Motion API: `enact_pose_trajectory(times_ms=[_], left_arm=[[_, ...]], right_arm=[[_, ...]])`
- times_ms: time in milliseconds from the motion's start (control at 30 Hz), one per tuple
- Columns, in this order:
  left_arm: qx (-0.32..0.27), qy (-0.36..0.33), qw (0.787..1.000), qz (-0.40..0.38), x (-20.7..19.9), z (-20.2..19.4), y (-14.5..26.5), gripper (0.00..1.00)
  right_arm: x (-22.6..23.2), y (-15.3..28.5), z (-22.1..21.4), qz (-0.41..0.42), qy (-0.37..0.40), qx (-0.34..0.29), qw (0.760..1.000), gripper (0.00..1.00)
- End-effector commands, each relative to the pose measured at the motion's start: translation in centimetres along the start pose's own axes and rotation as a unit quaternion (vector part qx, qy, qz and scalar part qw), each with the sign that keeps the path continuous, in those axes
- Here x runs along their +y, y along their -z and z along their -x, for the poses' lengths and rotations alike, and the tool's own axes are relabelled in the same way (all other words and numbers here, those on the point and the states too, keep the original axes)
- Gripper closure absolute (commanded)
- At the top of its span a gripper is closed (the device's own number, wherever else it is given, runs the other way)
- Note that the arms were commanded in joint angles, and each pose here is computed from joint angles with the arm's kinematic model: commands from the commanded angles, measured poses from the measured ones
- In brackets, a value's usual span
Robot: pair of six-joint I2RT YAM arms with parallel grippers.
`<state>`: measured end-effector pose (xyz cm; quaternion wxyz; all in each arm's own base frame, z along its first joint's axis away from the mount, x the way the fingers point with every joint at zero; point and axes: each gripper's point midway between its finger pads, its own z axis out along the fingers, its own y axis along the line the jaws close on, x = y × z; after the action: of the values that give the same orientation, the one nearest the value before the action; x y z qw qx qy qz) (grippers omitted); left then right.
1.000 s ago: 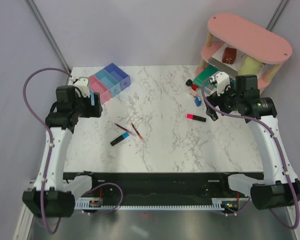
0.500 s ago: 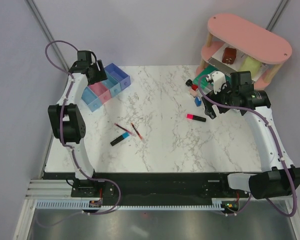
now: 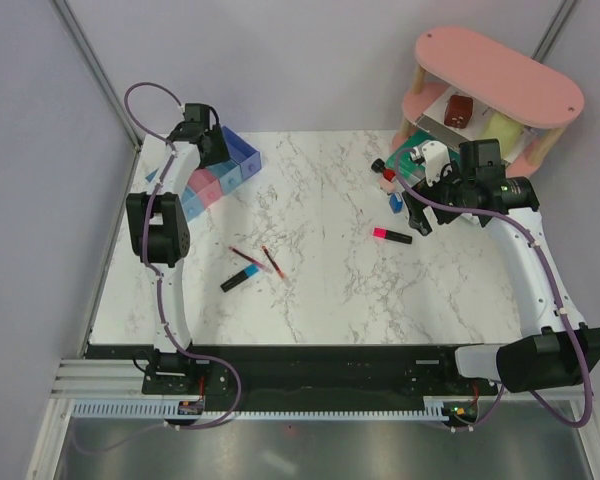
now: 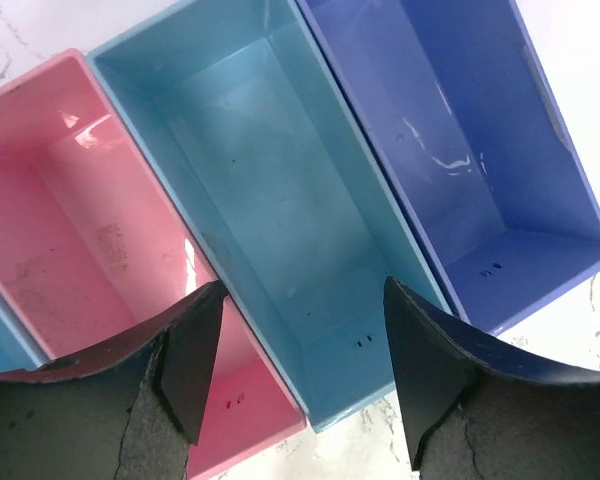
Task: Sort the stationery into containers
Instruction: Move the storage box to the center of the board.
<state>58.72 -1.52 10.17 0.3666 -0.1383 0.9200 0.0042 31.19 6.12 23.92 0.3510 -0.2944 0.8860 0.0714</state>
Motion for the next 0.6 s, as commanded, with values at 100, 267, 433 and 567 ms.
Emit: enact_pose_trajectory(times_ms=[100,267,433,567], left_arm=[[-0.017,0.031,0.999,0.037,1.5,1.4,0.9,0.28],[-0.009,0.031,0.999,0.035,1.4,0.9,0.4,0.29],[0.015,0.016,0.999,0.042,1.8,-1.1,-1.9,0.4],[0.021,-0.004,0.999,0.044,1.8,-1.6,-3.5,0.54]], right_arm=[[-0.2,-0.1,0.0,-0.003,0.01,0.001,1.0,0.02],[-0.3,-0.4,0.4,-0.001,0.008,-0.005,1.0,0.02],[-0.3,-0.4,0.5,0.001,0.009,-0.006,1.0,0.02],[-0.5,-0.7,0.3,-0.004,0.013,-0.003,1.0,0.02]])
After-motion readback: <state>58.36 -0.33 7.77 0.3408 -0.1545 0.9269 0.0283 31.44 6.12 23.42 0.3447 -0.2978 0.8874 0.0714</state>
